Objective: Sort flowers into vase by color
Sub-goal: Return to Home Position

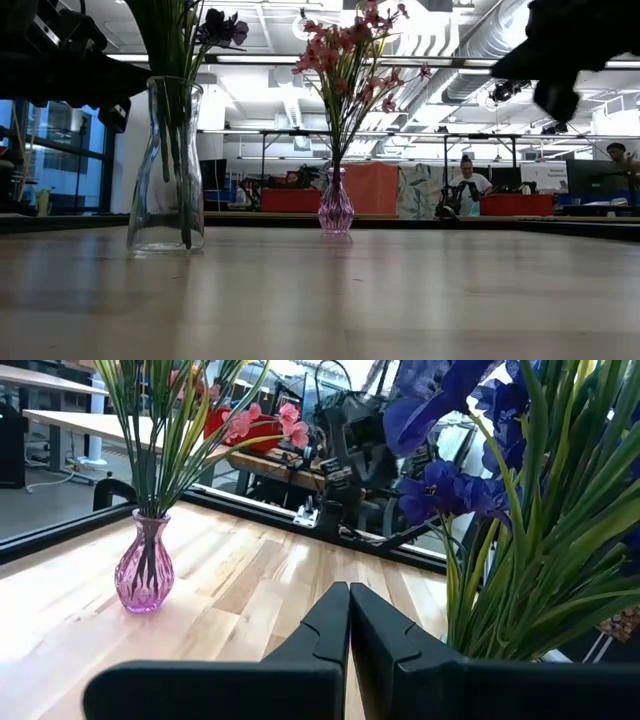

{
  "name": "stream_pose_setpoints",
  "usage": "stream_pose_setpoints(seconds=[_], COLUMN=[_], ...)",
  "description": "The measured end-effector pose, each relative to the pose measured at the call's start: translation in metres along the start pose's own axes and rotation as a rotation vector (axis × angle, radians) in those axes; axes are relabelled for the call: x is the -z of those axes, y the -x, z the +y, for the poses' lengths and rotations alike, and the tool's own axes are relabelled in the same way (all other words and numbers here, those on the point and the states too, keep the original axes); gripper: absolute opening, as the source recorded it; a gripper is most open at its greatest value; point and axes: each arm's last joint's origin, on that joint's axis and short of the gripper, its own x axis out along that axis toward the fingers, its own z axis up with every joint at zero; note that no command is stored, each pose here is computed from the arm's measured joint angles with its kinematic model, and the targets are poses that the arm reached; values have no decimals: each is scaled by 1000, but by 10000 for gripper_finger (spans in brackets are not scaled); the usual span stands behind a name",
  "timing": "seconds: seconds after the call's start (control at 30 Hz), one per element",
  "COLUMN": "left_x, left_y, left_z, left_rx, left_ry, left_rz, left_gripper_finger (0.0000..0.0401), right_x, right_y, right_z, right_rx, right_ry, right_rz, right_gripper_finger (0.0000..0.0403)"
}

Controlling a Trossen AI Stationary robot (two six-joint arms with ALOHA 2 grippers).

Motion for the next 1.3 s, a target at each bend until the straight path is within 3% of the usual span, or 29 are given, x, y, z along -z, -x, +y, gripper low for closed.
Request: stream_pose_setpoints(seconds=[0.37, 0.53, 0.8, 1.03, 1.3], left_x=[0, 0, 0, 0, 0], left_y=[0, 0, 0, 0, 0], left_z=[0, 0, 0, 0, 0], left_rx=[0, 0, 0, 0, -1], left_ry=[7, 7, 7, 7, 7], left_rz=[0, 0, 0, 0, 0], left_gripper_finger=[0, 0, 0, 0, 0], right_x=[-2, 10, 23, 27, 27], right_y=[-3, 6, 15, 17, 17], right_z=[-41, -57, -70, -75, -75], right_rx=[-84, -103, -164, -96, -94], right_ry=[216, 228, 278, 456, 463], right_rz=[-109, -170, -246, -241, -239], right_gripper_finger=[1, 0, 0, 0, 0])
